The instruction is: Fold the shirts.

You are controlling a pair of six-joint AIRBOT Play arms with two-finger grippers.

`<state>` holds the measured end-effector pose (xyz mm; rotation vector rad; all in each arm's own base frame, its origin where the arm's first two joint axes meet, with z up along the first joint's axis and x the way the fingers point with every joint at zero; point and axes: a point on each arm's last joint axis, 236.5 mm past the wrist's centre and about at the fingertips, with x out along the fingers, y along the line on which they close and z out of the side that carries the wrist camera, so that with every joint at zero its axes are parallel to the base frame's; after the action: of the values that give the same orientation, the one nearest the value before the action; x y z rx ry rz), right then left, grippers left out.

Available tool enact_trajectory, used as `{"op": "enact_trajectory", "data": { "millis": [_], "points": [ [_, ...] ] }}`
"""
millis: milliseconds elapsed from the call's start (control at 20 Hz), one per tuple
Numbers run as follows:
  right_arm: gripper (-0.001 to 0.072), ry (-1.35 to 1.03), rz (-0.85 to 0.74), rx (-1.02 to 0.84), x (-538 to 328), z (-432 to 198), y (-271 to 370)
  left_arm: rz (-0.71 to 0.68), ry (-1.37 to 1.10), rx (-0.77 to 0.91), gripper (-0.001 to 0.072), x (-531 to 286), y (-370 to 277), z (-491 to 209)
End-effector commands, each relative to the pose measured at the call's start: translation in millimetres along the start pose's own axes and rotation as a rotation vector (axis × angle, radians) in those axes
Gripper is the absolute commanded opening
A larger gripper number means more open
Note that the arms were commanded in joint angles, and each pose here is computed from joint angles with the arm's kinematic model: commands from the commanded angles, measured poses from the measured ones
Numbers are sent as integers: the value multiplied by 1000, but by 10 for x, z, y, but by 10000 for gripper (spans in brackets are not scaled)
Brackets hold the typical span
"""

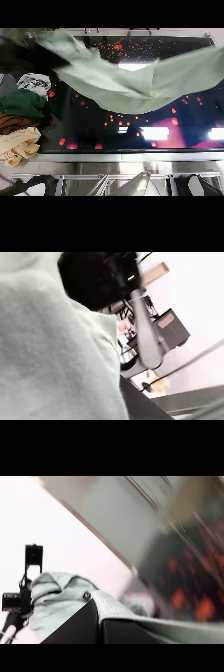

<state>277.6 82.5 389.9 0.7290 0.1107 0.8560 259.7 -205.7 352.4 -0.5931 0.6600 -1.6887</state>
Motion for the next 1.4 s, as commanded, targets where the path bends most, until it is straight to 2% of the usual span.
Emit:
{"op": "enact_trajectory", "data": {
  "millis": [0,100,150,200,300,350,450,600,750,800,850,900,1200,1350],
  "points": [
    [21,-147,175,-250,-56,305,1186,58,-58,328,6,66,-1119,127],
    [21,-117,118,-266,-28,236,1090,396,-67,397,100,-56,-827,197],
    [21,-89,54,-241,-7,197,908,603,-96,371,130,-259,-530,271],
    [21,-70,-9,-196,8,181,706,737,-126,324,125,-440,-314,300],
    [21,-30,-102,-122,44,128,309,849,-142,237,105,-683,74,217],
    [21,11,-175,-47,59,30,15,839,-138,163,26,-736,285,118],
    [20,134,-326,126,66,-349,-644,791,-130,-60,30,-853,823,-150],
    [21,286,-323,228,194,-885,-1044,694,-85,-331,30,-918,1474,-606],
    [30,438,-428,327,172,-1449,-1643,597,-34,-493,32,-760,1941,-1029],
    [106,482,-482,340,113,-1593,-1863,572,-7,-529,52,-670,2097,-1191],
    [342,527,-544,342,27,-1711,-2099,545,24,-566,256,-559,2222,-1351],
    [482,554,-600,340,-66,-1779,-2297,522,54,-620,341,-434,2348,-1533],
    [504,607,-971,392,-1105,-1805,-3162,436,277,-847,341,310,2838,-2553],
    [512,667,-959,500,-1185,-2177,-3260,433,375,-900,341,635,3076,-2935]
  ]
}}
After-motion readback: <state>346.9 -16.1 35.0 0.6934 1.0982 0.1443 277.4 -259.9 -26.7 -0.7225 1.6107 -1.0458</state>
